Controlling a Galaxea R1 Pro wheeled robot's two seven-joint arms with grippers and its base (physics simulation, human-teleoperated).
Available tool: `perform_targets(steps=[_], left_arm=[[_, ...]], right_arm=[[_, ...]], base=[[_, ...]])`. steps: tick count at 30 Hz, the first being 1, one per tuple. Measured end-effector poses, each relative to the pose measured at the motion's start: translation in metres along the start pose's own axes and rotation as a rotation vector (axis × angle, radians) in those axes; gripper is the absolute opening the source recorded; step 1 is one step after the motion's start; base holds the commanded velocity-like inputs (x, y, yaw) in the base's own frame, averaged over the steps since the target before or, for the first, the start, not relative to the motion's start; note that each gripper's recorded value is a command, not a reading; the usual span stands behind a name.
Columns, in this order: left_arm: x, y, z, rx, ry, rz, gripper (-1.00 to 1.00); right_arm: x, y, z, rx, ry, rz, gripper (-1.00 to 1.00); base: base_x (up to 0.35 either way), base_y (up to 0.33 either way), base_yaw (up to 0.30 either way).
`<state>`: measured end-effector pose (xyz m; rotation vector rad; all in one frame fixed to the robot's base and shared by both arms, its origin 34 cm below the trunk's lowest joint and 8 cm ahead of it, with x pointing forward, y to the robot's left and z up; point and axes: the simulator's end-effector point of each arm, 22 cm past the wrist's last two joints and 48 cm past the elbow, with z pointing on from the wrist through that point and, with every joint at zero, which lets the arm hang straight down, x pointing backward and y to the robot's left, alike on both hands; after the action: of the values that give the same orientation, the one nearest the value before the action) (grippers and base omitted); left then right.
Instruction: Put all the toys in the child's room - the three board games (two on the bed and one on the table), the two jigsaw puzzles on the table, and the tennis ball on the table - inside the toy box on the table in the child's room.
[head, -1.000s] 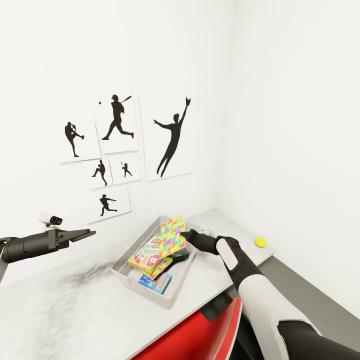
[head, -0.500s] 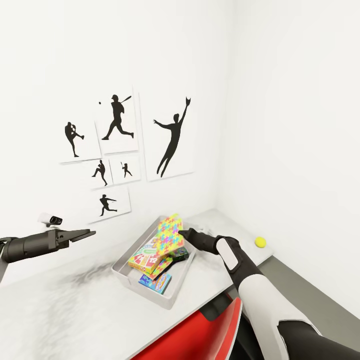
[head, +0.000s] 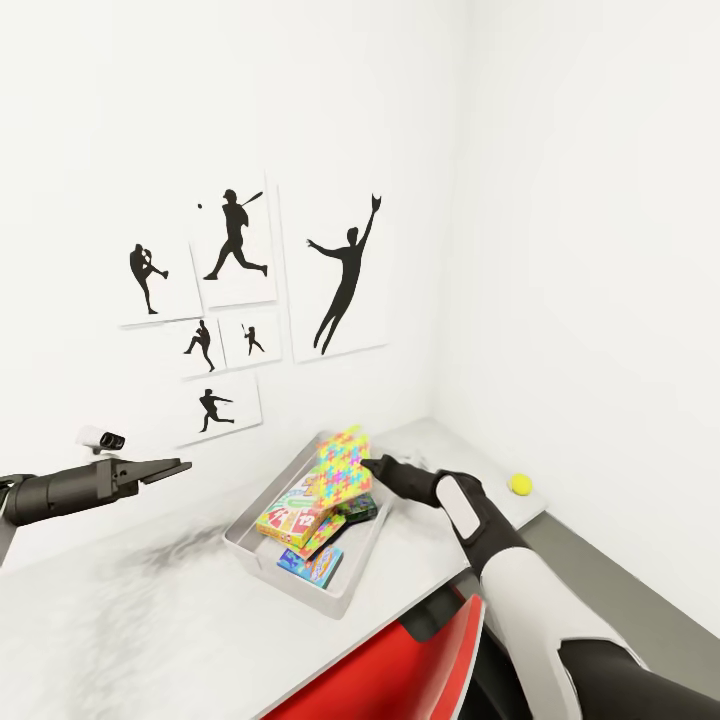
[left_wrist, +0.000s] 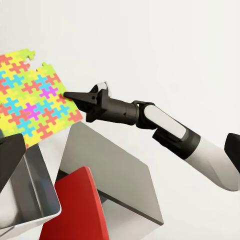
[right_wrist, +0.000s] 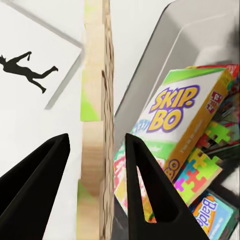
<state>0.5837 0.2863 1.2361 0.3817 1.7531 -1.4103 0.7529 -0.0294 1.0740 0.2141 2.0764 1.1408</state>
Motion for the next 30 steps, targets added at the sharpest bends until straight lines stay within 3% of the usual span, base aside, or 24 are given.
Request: perform_targets(steps=[5, 10, 20, 30], left_arm=[[0.000, 0.000, 0.000, 0.000, 0.001, 0.000, 1.00], [0.000, 0.000, 0.000, 0.000, 0.001, -0.001, 1.00], [0.000, 0.001, 0.000, 0.000, 0.001, -0.001, 1.00], [0.000, 0.001, 0.000, 0.000, 0.001, -0.001, 1.00]], right_arm=[[-0.014, -0.019, -0.011, 0.014, -0.036, 0.041, -1.00], [-0.016, -0.020, -0.011, 0.008, -0.050, 0.073, -1.00], [-0.016, -0.020, -0.011, 0.006, -0.051, 0.075, -1.00], [-0.019, -0.022, -0.013, 0.010, -0.053, 0.072, -1.00]], base=[[0.000, 0.000, 0.000], [0.000, 0.000, 0.041], [0.000, 0.000, 0.179], [-0.010, 0.070, 0.019]])
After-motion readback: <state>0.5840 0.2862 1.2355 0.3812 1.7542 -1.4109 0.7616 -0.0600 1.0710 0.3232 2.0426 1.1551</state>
